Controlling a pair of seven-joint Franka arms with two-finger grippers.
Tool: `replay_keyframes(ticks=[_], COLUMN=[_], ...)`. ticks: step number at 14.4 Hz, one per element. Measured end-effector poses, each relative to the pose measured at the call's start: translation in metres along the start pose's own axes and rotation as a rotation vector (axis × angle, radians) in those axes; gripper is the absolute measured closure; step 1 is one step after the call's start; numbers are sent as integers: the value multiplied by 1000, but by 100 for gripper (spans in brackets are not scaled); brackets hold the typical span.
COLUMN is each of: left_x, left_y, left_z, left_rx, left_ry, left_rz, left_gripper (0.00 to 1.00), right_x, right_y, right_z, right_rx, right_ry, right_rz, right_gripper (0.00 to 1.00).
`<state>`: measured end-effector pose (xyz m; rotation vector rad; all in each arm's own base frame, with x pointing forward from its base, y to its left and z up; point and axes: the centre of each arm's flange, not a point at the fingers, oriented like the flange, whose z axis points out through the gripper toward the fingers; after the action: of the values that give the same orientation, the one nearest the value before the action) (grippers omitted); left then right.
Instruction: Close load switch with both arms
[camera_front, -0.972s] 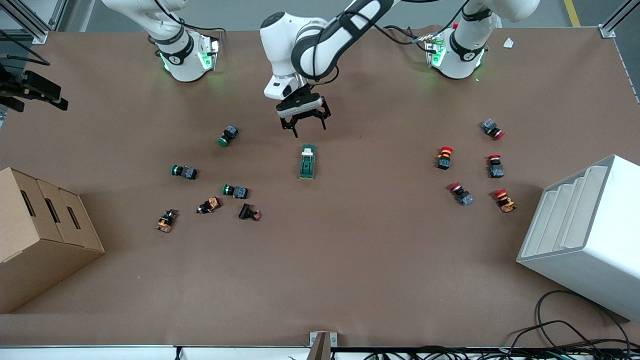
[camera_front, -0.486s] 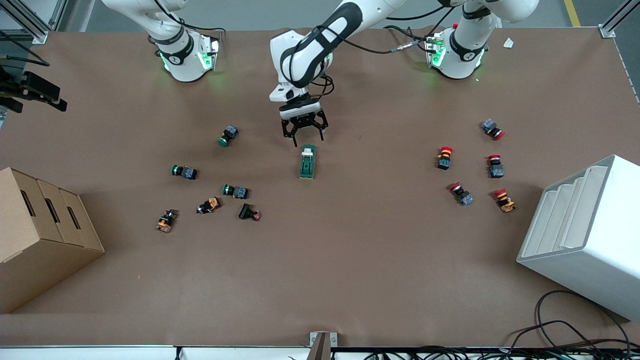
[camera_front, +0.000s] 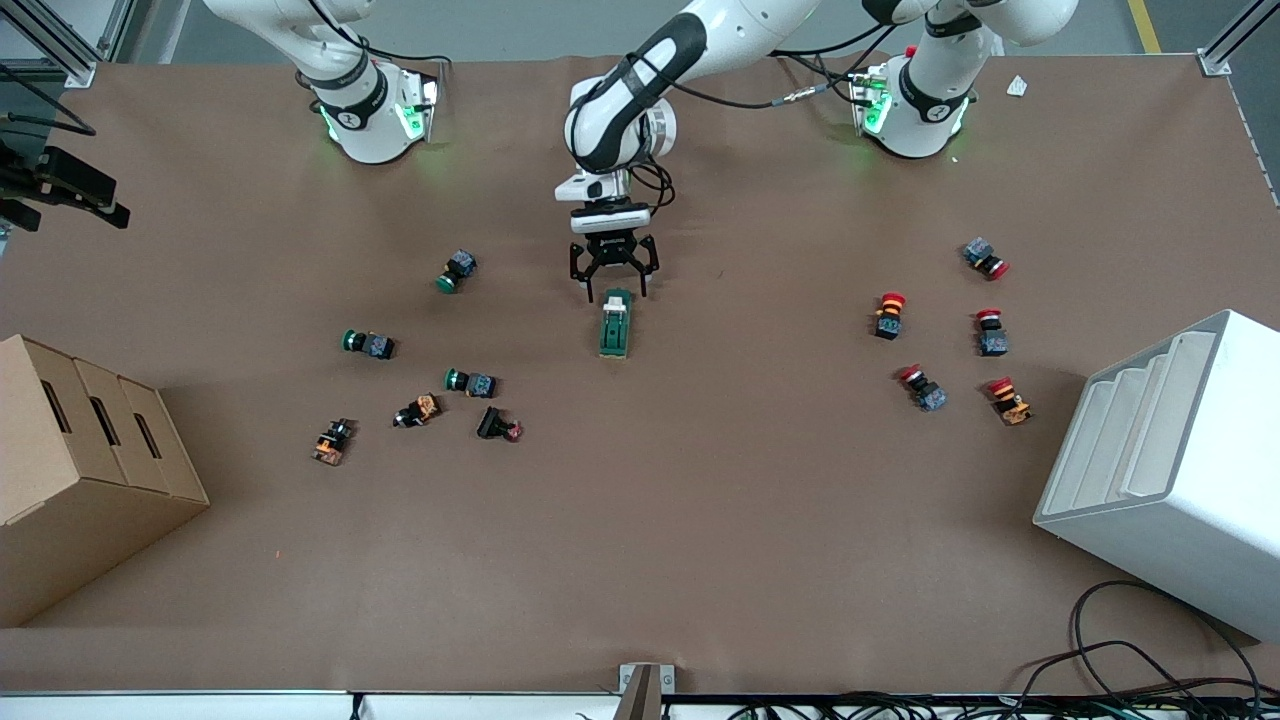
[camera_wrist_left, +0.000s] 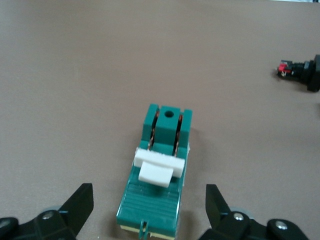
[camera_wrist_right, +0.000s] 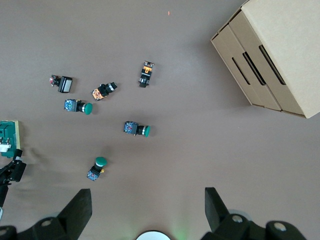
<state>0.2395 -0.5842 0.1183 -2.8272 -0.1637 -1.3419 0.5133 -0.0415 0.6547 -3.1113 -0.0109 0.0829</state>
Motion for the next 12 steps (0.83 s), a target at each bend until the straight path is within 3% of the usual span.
replay_keyframes(ticks=[5,12], left_x=[-3,-17], left_y=[-3,-10], left_z=[10,20], left_rx=[-41,-84], left_ry=[47,81], left_rz=[54,96], left_gripper=[1,1], right_x=[3,76], right_y=[1,8], right_z=[6,124], right_rx=[0,-44], right_ry=[-13,-174], right_rz=[2,5], right_gripper=[0,0])
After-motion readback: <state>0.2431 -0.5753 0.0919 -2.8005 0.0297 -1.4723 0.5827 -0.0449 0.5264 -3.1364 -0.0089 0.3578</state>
